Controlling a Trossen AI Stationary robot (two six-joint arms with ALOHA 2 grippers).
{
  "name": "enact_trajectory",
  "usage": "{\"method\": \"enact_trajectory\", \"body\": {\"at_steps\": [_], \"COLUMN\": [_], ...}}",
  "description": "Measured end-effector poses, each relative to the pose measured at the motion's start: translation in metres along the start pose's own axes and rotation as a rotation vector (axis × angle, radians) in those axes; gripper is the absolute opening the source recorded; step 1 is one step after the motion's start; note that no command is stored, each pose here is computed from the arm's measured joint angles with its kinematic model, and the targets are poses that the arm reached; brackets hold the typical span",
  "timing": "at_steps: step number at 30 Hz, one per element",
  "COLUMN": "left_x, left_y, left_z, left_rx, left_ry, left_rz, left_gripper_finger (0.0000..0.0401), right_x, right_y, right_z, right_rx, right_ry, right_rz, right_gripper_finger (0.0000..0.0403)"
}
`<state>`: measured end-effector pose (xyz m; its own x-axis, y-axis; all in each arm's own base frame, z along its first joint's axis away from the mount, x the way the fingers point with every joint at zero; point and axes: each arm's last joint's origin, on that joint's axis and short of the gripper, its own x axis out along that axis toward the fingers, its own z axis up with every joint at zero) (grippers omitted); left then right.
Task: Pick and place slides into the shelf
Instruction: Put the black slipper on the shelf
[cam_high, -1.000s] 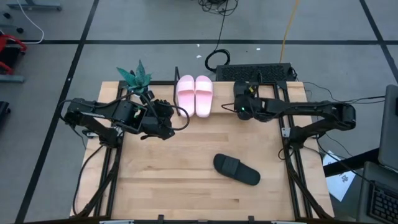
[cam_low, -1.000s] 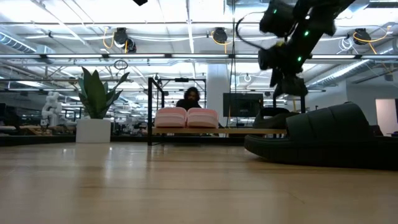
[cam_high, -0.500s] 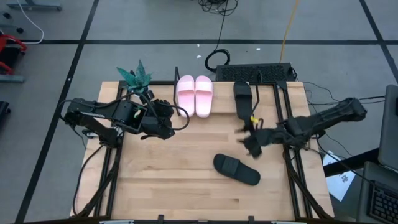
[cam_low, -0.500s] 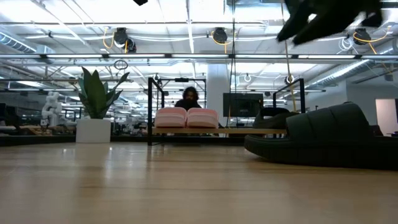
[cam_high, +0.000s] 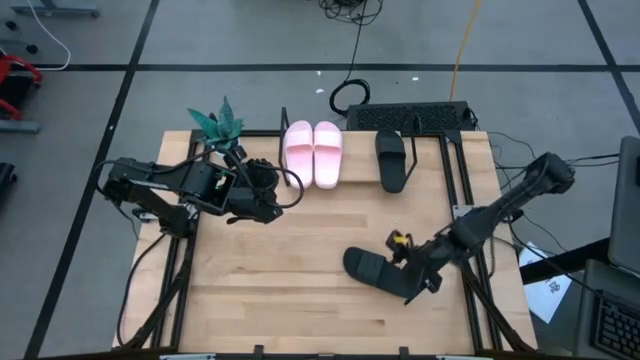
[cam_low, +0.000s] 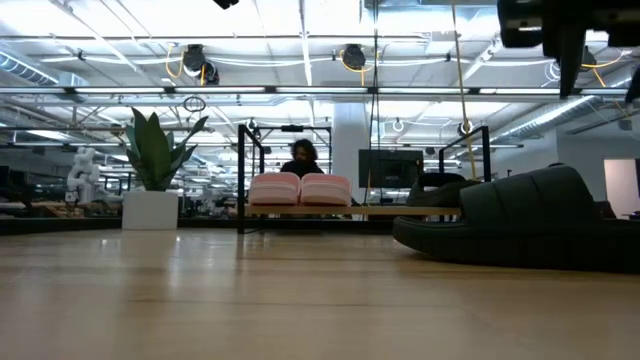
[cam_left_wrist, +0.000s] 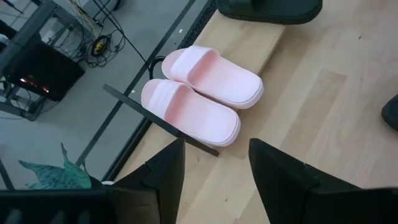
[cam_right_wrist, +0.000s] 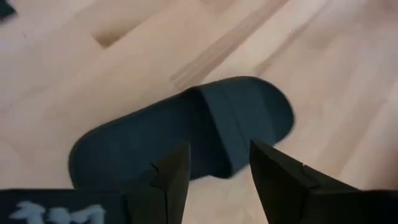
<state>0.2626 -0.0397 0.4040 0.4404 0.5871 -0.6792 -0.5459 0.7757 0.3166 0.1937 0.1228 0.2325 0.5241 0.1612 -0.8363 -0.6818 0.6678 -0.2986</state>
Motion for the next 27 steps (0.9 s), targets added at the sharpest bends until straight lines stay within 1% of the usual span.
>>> {"method": "enact_trajectory", "body": {"at_steps": [3, 7, 13, 19, 22, 27], "left_x": [0.0, 0.0, 0.0, 0.0, 0.0, 0.0], "left_y": [0.0, 0.0, 0.0, 0.0, 0.0, 0.0], "left_z": [0.0, 0.0, 0.0, 0.0, 0.0, 0.0], "left_rx": [-0.013, -0.019, -0.036, -0.042, -0.043, -0.044], "left_ry": [0.001, 0.002, 0.003, 0.004, 0.004, 0.002], "left_rz": [-0.001, -0.002, -0.005, -0.006, -0.006, -0.007], "left_gripper_finger": [0.0182, 0.0182, 0.0182, 0.0182, 0.0182, 0.0182], "right_x": [0.019, 0.039, 0.055, 0.074, 0.083, 0.09], "right_y": [0.002, 0.005, 0.004, 0.008, 0.009, 0.006], "right_z": [0.004, 0.006, 0.006, 0.004, 0.001, -0.003], "right_rx": [-0.054, -0.074, -0.123, -0.137, -0.142, -0.133], "right_ry": [0.032, 0.08, 0.137, 0.185, 0.195, 0.204], "right_rz": [0.011, 0.021, -0.062, -0.051, -0.094, -0.242], "right_gripper_finger": [0.0153, 0.0153, 0.0153, 0.0153, 0.0153, 0.0145]}}
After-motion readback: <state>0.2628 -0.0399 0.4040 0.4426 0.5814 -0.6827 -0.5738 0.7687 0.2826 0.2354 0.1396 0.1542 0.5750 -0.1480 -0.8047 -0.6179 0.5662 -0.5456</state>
